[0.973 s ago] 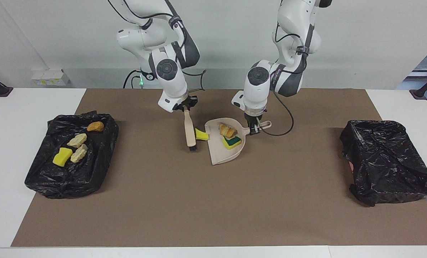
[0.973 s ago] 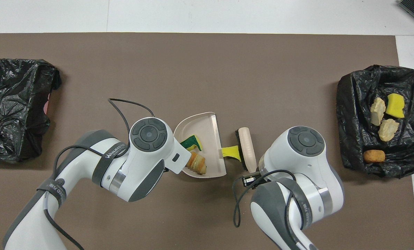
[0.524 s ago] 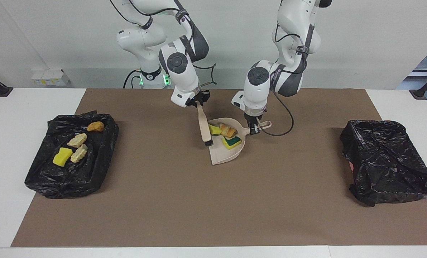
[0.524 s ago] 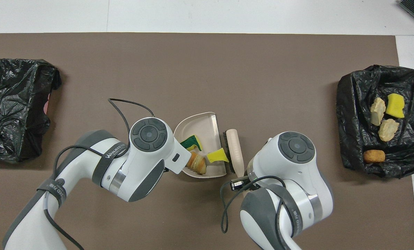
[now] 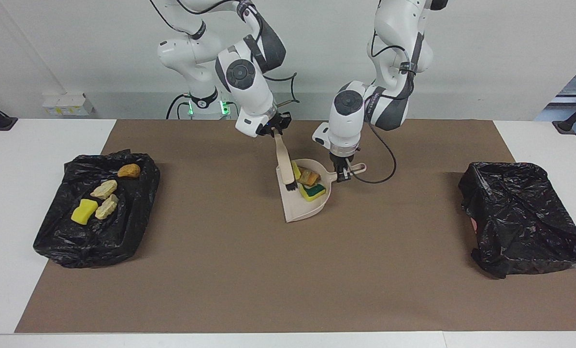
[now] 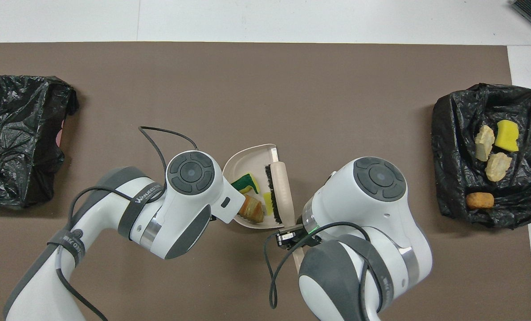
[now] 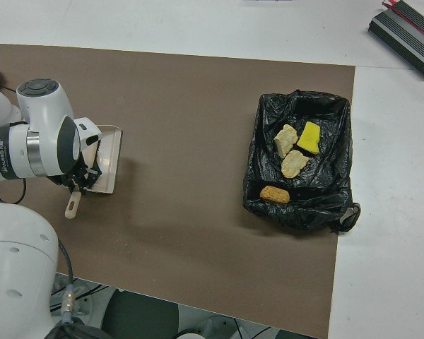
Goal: Sweep and dump trash in bin
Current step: 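Sweep the yellow sponge piece into the dustpan with the right gripper, then carry the dustpan with the left gripper over the black bin nearby, then tip the dustpan with the left gripper to dump trash into the bin, then bring the empty dustpan back from the bin with the left gripper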
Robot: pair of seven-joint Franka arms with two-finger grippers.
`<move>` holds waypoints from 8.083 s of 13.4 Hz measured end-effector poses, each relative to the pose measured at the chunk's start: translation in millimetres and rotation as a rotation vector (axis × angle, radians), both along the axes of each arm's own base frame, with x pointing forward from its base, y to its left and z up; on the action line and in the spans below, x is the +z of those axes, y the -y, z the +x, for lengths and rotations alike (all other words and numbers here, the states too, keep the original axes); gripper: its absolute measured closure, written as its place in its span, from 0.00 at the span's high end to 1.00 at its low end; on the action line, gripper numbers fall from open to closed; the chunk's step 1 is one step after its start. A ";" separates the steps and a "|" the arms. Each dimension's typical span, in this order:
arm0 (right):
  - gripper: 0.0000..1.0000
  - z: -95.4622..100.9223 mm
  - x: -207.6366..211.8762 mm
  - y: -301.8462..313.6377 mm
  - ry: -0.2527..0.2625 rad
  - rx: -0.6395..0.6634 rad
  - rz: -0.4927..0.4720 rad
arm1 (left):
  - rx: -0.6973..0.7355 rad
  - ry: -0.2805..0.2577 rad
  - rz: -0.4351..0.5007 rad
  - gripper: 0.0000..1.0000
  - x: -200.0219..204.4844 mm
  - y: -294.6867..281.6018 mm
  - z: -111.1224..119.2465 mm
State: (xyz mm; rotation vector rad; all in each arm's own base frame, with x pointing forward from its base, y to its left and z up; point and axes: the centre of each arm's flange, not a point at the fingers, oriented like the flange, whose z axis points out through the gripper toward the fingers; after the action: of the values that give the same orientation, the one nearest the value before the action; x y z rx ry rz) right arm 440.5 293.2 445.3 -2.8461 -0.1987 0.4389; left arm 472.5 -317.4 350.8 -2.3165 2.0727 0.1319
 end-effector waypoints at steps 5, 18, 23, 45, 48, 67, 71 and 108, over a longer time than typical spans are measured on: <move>0.25 -0.2 5.9 -6.2 0.007 -0.017 -0.001 | 0.016 0.001 -0.001 0.31 0.1 -8.0 5.5; 0.25 -98.2 -40.0 -96.4 0.025 -0.052 -0.222 | 0.143 0.079 -0.034 0.31 115.3 -207.3 94.6; 0.25 -128.8 -105.8 -141.9 0.057 -0.059 -0.314 | 0.138 0.128 -0.049 0.31 163.3 -316.4 119.1; 1.00 61.2 128.6 122.2 0.204 0.064 -0.224 | -0.198 0.069 0.484 0.31 173.5 -581.6 183.1; 1.00 78.2 147.8 195.3 0.243 0.091 -0.237 | -0.229 0.030 0.584 0.31 161.0 -556.9 189.2; 1.00 87.7 177.0 307.7 0.259 -0.129 -0.290 | -0.146 0.058 1.103 0.31 182.3 -445.1 169.1; 1.00 87.7 177.0 307.7 0.259 -0.129 -0.290 | -0.133 0.088 1.118 0.31 181.6 -428.6 167.3; 1.00 87.7 177.0 307.7 0.259 -0.129 -0.290 | 1.366 0.075 -0.076 0.31 17.8 51.9 111.7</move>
State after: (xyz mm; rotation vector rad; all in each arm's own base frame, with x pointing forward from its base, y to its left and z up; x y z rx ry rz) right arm 528.2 -14.6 622.3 -3.1720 0.0043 0.0755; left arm 584.2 -369.3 368.6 -3.1741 0.1498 -0.0223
